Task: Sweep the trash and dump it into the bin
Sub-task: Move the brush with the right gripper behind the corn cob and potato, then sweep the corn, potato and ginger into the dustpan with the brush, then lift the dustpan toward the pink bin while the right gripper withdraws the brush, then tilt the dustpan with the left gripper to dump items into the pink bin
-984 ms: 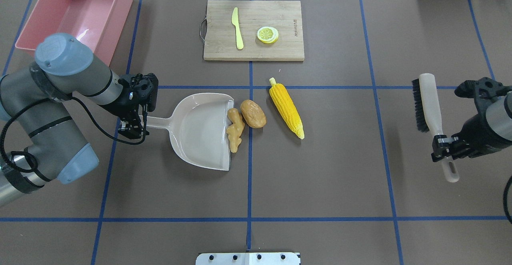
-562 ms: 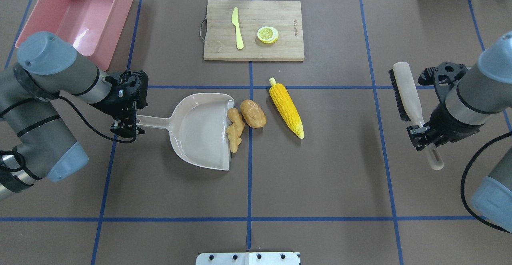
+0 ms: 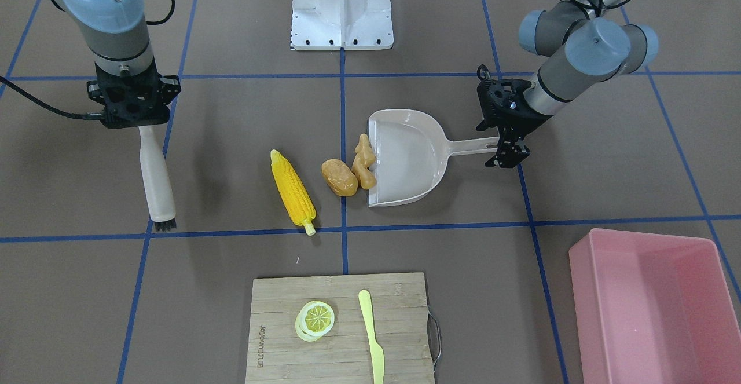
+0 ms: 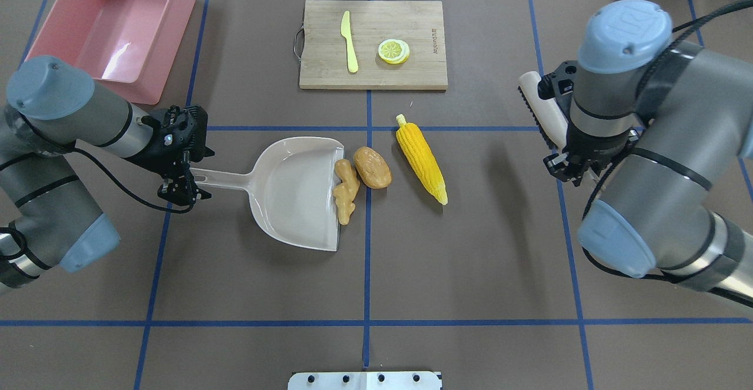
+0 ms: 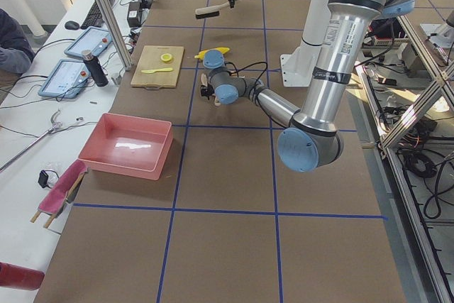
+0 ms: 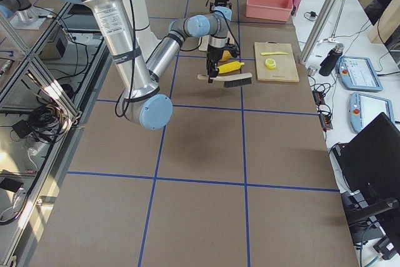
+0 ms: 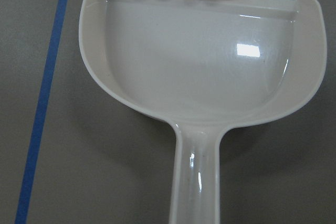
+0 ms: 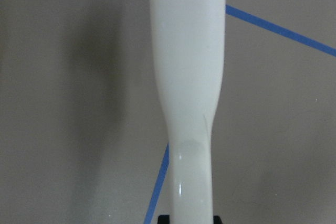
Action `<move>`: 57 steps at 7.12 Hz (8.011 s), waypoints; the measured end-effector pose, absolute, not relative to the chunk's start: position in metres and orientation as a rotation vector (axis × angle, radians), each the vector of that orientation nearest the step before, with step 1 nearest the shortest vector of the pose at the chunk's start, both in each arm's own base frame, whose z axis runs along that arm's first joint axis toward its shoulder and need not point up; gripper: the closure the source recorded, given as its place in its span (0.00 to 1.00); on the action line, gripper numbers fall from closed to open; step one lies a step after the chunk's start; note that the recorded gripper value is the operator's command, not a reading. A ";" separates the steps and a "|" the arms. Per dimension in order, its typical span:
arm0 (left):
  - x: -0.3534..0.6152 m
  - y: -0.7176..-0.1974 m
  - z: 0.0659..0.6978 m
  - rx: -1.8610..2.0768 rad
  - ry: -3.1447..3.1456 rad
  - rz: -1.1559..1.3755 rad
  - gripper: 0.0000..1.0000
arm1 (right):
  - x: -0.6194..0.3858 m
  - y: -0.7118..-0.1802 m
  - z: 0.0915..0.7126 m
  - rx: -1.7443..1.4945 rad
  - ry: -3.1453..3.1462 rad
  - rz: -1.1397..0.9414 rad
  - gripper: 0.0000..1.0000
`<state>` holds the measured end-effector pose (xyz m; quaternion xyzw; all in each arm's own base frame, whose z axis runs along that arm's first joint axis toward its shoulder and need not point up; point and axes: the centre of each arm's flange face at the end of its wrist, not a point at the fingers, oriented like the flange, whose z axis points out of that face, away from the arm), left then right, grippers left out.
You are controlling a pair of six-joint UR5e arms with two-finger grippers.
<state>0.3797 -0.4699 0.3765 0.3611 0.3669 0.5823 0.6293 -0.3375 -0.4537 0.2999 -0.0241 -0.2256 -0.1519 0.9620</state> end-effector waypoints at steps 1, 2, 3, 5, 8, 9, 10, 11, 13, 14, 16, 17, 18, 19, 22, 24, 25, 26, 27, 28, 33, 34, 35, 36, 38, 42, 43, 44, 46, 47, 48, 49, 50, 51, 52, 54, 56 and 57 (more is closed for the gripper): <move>0.380 -0.470 0.374 0.842 0.844 1.327 0.13 | -0.356 -0.465 0.291 -0.048 -0.435 -0.317 1.00; 0.380 -0.471 0.374 0.851 0.847 1.320 0.13 | -0.377 -0.467 0.285 -0.048 -0.412 -0.332 1.00; 0.380 -0.471 0.376 0.853 0.849 1.316 0.13 | -0.401 -0.460 0.282 -0.049 -0.389 -0.345 1.00; 0.381 -0.470 0.379 0.855 0.850 1.316 0.14 | -0.441 -0.447 0.278 -0.054 -0.364 -0.346 1.00; 0.381 -0.468 0.390 0.853 0.851 1.318 0.15 | -0.493 -0.445 0.278 -0.034 -0.362 -0.338 1.00; 0.380 -0.467 0.395 0.857 0.852 1.319 0.15 | -0.509 -0.442 0.277 -0.029 -0.372 -0.344 1.00; 0.379 -0.466 0.399 0.861 0.853 1.319 0.15 | -0.524 -0.435 0.274 -0.022 -0.388 -0.348 1.00; 0.378 -0.465 0.400 0.863 0.854 1.319 0.15 | -0.539 -0.425 0.269 -0.016 -0.414 -0.346 1.00; 0.378 -0.466 0.398 0.867 0.857 1.313 0.15 | -0.567 -0.402 0.254 -0.020 -0.489 -0.343 1.00; 0.379 -0.466 0.396 0.869 0.861 1.305 0.15 | -0.580 -0.393 0.243 -0.023 -0.528 -0.337 1.00; 0.378 -0.466 0.396 0.871 0.863 1.297 0.34 | -0.607 -0.389 0.220 0.001 -0.611 -0.324 1.00; 0.379 -0.467 0.398 0.869 0.862 1.296 0.53 | -0.618 -0.391 0.205 0.007 -0.652 -0.306 1.00; 0.379 -0.467 0.400 0.865 0.861 1.295 0.73 | -0.628 -0.394 0.193 0.004 -0.696 -0.286 1.00; 0.380 -0.467 0.402 0.860 0.860 1.295 0.84 | -0.637 -0.396 0.182 0.000 -0.742 -0.271 1.00; 0.378 -0.467 0.402 0.857 0.863 1.294 1.00 | -0.644 -0.393 0.147 -0.046 -0.889 -0.189 1.00; 0.378 -0.466 0.400 0.860 0.864 1.293 1.00 | -0.642 -0.389 0.128 -0.086 -0.992 -0.113 1.00; 0.378 -0.466 0.399 0.861 0.864 1.293 1.00 | -0.641 -0.388 0.122 -0.100 -1.024 -0.087 1.00; 0.378 -0.466 0.399 0.860 0.865 1.293 1.00 | -0.637 -0.389 0.116 -0.107 -1.050 -0.072 1.00; 0.378 -0.466 0.399 0.860 0.866 1.292 1.00 | -0.626 -0.393 0.109 -0.109 -1.074 -0.064 1.00; 0.376 -0.466 0.398 0.863 0.870 1.289 1.00 | -0.606 -0.401 0.099 -0.115 -1.107 -0.056 1.00; 0.367 -0.463 0.396 0.910 0.899 1.249 1.00 | -0.427 -0.444 0.156 -0.073 -1.063 -0.065 1.00; 0.365 -0.461 0.396 0.929 0.923 1.215 1.00 | -0.391 -0.442 0.176 -0.041 -0.990 -0.091 1.00; 0.363 -0.459 0.395 0.945 0.944 1.187 1.00 | -0.363 -0.440 0.195 -0.008 -0.909 -0.122 1.00; 0.360 -0.457 0.393 0.960 0.962 1.159 1.00 | -0.338 -0.443 0.212 0.025 -0.834 -0.159 1.00; 0.322 -0.468 0.397 1.000 0.963 1.066 1.00 | -0.287 -0.461 0.254 0.065 -0.707 -0.227 1.00; 0.112 -0.479 0.469 0.983 0.832 0.768 1.00 | -0.214 -0.470 0.361 -0.043 -0.638 -0.275 1.00; 0.050 -0.473 0.497 0.936 0.832 0.668 1.00 | -0.203 -0.464 0.383 -0.107 -0.673 -0.247 1.00; 0.001 -0.471 0.529 0.864 0.851 0.568 1.00 | -0.188 -0.453 0.401 -0.172 -0.725 -0.212 1.00; -0.037 -0.482 0.568 0.739 0.878 0.465 1.00 | -0.161 -0.417 0.447 -0.233 -0.778 -0.173 1.00; -0.045 -0.498 0.572 0.693 0.868 0.471 1.00 | -0.150 -0.396 0.476 -0.231 -0.791 -0.169 1.00; -0.051 -0.516 0.570 0.652 0.845 0.505 1.00 | -0.141 -0.381 0.500 -0.226 -0.792 -0.168 1.00; -0.054 -0.536 0.564 0.618 0.810 0.550 1.00 | -0.134 -0.371 0.517 -0.228 -0.781 -0.163 1.00; -0.058 -0.559 0.555 0.586 0.759 0.592 1.00 | -0.127 -0.360 0.534 -0.231 -0.773 -0.159 1.00; -0.060 -0.583 0.546 0.558 0.711 0.622 1.00 | -0.122 -0.351 0.554 -0.228 -0.772 -0.159 1.00; -0.059 -0.608 0.536 0.531 0.675 0.637 1.00 | -0.119 -0.346 0.576 -0.226 -0.775 -0.159 1.00; -0.041 -0.650 0.509 0.454 0.607 0.676 1.00 | -0.114 -0.336 0.619 -0.216 -0.779 -0.157 1.00; -0.020 -0.672 0.487 0.387 0.541 0.779 1.00 | -0.113 -0.333 0.634 -0.219 -0.776 -0.150 1.00; -0.017 -0.677 0.477 0.375 0.522 0.807 1.00 | -0.113 -0.333 0.638 -0.225 -0.775 -0.147 1.00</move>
